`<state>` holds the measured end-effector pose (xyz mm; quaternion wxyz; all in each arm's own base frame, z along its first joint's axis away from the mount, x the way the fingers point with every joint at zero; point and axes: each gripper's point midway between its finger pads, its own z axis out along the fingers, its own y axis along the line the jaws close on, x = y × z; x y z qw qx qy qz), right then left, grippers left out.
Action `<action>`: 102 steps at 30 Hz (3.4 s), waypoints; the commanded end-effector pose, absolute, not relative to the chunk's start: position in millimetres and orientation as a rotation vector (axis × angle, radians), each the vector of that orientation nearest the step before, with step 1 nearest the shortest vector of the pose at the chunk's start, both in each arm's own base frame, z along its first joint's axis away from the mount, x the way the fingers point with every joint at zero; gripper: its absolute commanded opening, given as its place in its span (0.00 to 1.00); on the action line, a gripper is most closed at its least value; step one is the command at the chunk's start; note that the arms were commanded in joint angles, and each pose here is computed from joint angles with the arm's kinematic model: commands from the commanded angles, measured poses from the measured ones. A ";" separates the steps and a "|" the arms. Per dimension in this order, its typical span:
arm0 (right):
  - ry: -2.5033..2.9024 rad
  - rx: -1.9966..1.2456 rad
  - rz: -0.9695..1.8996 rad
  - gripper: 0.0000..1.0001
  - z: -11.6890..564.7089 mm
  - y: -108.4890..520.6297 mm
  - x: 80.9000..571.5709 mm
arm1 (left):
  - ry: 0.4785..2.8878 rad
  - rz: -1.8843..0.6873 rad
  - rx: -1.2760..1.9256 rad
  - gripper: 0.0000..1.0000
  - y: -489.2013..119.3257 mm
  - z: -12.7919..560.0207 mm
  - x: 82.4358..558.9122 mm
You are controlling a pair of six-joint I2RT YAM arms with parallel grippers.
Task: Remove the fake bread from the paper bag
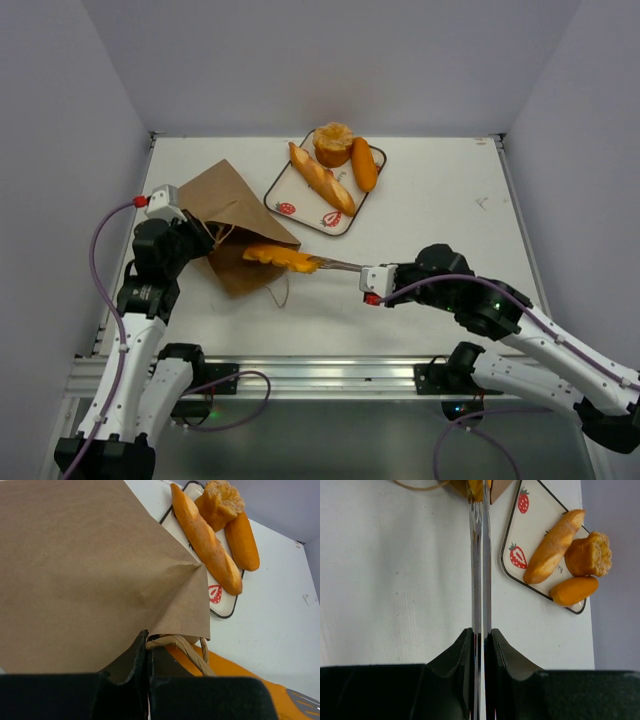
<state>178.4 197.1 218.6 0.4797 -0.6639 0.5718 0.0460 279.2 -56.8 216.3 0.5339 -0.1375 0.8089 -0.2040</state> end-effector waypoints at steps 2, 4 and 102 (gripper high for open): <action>1.403 -1.497 0.126 0.00 240.2 189.4 184.6 | 1.843 -0.354 -0.340 0.00 -35.7 237.9 298.0; 1.418 -1.469 0.110 0.00 242.7 184.4 188.1 | 1.863 -0.352 -0.343 0.00 -36.2 232.7 303.0; 2.238 -0.217 0.729 0.47 190.0 108.4 407.0 | 1.761 -0.610 -0.052 0.00 -84.1 272.1 249.2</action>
